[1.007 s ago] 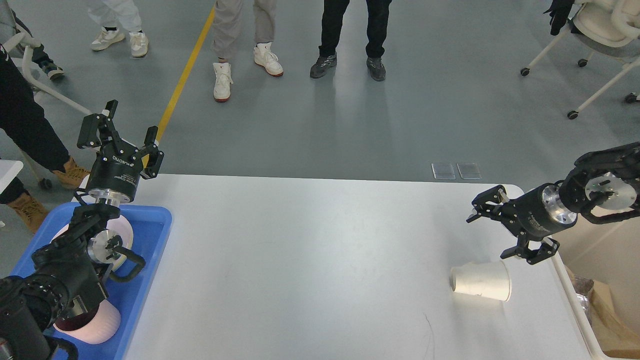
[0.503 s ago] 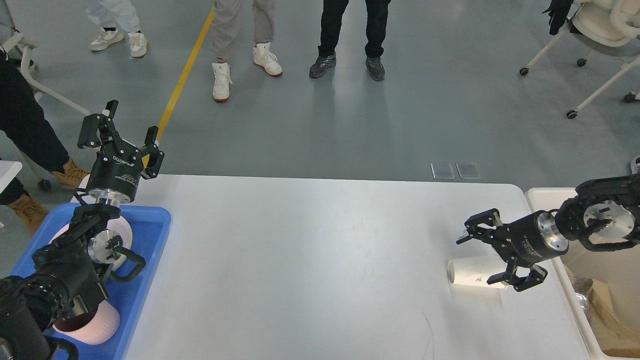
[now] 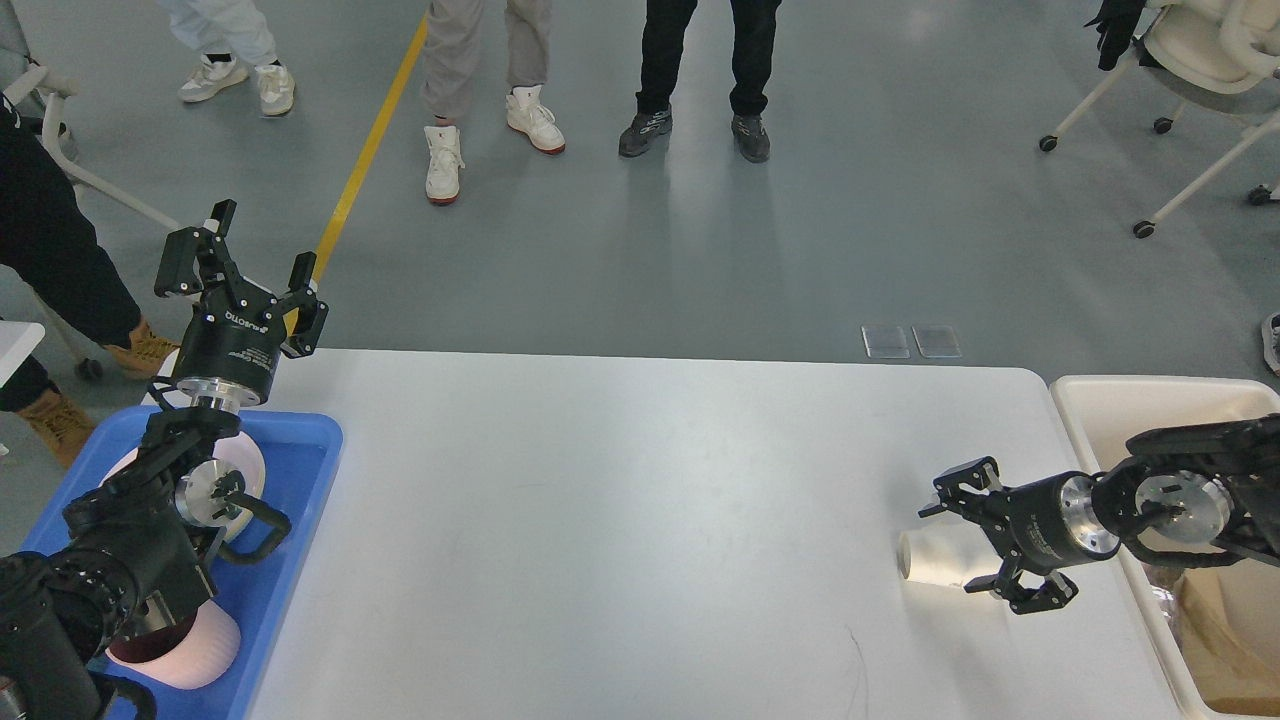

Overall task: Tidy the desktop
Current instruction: 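Lower the right gripper onto the white paper cup and grasp it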

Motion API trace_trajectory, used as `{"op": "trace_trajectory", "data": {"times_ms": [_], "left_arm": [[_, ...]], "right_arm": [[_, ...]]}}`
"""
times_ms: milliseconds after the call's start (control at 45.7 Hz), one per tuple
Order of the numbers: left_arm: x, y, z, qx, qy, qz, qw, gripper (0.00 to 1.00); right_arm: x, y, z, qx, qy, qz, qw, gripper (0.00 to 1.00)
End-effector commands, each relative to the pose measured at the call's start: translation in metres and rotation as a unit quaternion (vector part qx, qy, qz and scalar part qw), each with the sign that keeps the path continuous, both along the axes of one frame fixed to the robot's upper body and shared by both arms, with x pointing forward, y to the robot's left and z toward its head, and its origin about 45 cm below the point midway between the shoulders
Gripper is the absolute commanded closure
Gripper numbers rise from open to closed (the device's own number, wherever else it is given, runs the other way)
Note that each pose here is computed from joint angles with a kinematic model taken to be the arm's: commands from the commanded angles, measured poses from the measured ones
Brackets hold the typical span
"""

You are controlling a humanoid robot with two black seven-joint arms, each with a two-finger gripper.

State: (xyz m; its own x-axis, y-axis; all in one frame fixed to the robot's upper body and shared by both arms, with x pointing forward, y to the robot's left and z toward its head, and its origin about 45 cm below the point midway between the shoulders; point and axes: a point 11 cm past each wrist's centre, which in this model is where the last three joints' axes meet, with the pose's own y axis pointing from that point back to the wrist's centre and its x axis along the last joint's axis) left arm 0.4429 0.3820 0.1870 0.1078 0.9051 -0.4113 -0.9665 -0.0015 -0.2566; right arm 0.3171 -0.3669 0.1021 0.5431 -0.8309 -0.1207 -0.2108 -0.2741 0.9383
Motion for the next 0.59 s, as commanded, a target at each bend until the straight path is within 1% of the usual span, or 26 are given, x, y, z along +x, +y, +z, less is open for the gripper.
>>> {"op": "trace_trajectory", "data": {"times_ms": [0, 197, 482, 569], "left_arm": [[0.0, 0.0, 0.0, 0.0, 0.0, 0.0, 1.0, 0.04], [0.0, 0.0, 0.0, 0.0, 0.0, 0.0, 1.0, 0.04], [0.0, 0.0, 0.0, 0.0, 0.0, 0.0, 1.0, 0.04], [0.0, 0.0, 0.0, 0.001, 0.0, 0.0, 1.0, 0.04]], "right_arm": [[0.003, -0.007, 0.0, -0.008, -0.006, -0.005, 1.0, 0.14], [0.008, -0.016, -0.005, -0.017, -0.02, -0.029, 0.999, 0.14], [0.0, -0.018, -0.025, -0.013, -0.018, -0.049, 0.999, 0.12], [0.005, -0.02, -0.026, -0.021, -0.027, -0.05, 0.998, 0.12]]}}
